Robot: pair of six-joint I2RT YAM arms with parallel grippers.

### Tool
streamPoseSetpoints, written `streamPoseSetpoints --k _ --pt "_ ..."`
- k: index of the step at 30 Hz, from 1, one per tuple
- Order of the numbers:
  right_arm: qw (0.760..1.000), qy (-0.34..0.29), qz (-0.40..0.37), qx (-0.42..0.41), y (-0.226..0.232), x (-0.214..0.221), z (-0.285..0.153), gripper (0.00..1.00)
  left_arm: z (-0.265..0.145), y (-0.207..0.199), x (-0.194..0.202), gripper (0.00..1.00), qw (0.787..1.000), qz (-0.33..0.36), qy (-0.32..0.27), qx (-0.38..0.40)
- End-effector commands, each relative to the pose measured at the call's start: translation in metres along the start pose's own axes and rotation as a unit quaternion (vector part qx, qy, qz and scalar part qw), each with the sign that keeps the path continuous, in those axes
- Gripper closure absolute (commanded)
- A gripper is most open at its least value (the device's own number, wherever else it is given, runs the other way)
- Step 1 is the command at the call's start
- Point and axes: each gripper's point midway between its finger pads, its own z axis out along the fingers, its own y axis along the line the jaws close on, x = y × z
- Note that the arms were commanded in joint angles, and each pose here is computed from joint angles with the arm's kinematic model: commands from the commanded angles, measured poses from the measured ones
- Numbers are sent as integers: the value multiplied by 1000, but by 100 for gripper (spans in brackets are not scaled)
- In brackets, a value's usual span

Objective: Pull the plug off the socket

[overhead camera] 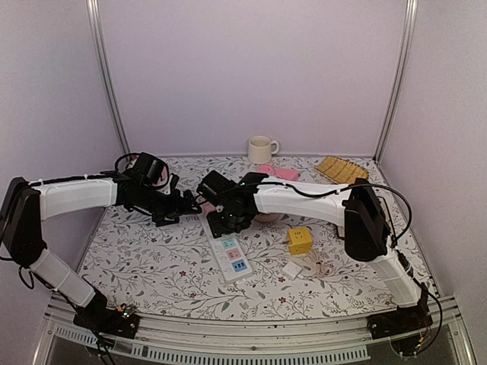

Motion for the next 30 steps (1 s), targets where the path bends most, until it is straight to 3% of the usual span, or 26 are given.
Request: streamPoseSetpoints --k 1,12,22,30 --pt "1000 -7 -24 11 10 11 -20 54 9 -6 -10 5 1000 -10 -4 19" --pt "999 2 -37 5 31 51 -54 55 23 -4 -1 5 999 -15 7 32" --pt "1000 -12 -27 9 31 45 -52 55 39 -8 15 5 999 -4 29 28" --pt "999 -24 -34 16 30 38 -53 55 45 16 40 6 999 -8 50 -5"
